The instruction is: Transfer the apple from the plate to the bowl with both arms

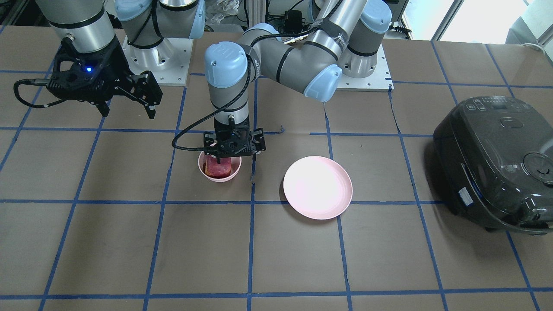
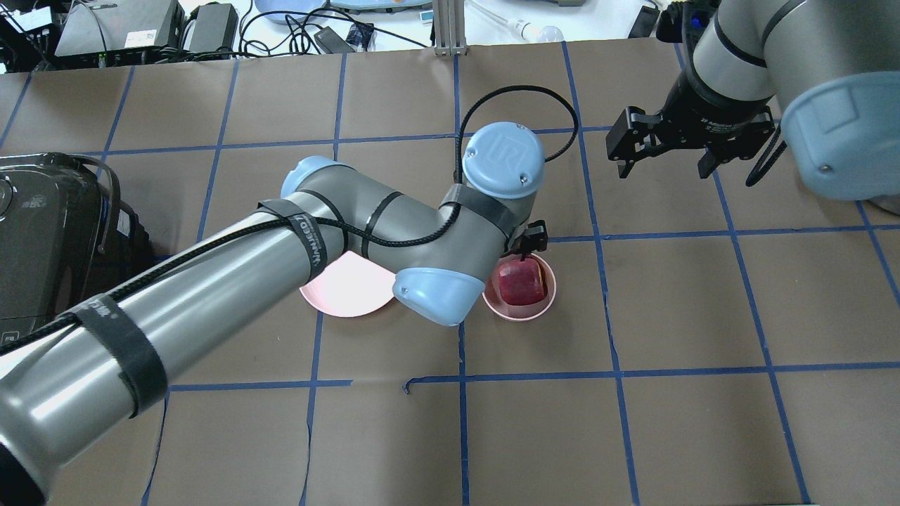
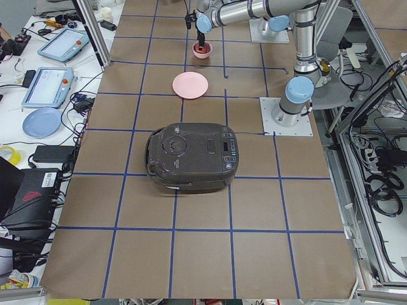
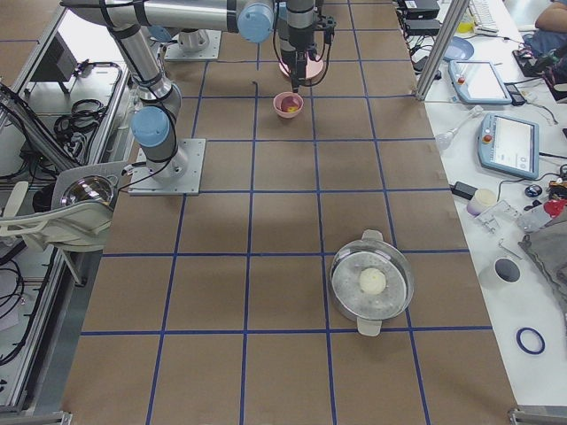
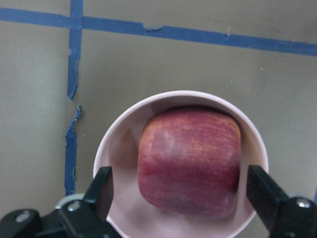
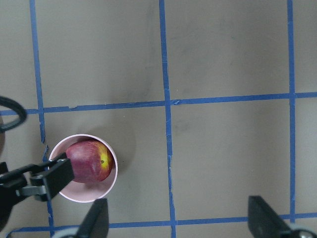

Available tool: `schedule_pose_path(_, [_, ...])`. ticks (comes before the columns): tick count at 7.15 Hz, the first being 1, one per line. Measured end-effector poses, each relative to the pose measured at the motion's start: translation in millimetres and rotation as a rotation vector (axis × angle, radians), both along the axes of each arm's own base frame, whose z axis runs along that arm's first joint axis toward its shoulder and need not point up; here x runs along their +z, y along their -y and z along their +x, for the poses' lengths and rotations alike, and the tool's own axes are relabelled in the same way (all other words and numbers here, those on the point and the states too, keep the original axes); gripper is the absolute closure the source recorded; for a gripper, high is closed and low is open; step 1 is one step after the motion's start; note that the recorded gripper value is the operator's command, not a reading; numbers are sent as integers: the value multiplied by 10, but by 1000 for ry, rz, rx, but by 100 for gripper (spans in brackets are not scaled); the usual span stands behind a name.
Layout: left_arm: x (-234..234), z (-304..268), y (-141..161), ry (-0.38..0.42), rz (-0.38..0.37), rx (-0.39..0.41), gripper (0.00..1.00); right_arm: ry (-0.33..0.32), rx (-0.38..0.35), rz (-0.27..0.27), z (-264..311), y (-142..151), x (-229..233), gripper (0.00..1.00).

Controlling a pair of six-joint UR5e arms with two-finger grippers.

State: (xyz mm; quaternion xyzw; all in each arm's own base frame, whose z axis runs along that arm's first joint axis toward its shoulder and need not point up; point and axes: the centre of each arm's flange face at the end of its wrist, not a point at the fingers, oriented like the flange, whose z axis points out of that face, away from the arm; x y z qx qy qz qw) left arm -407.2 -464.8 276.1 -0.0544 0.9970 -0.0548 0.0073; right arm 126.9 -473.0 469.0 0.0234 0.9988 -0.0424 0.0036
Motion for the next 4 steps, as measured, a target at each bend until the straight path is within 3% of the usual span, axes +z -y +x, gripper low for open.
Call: schedule_pose_path(4, [1038, 1526, 412, 41, 16, -39, 0, 3, 0, -7, 4, -51, 35, 0])
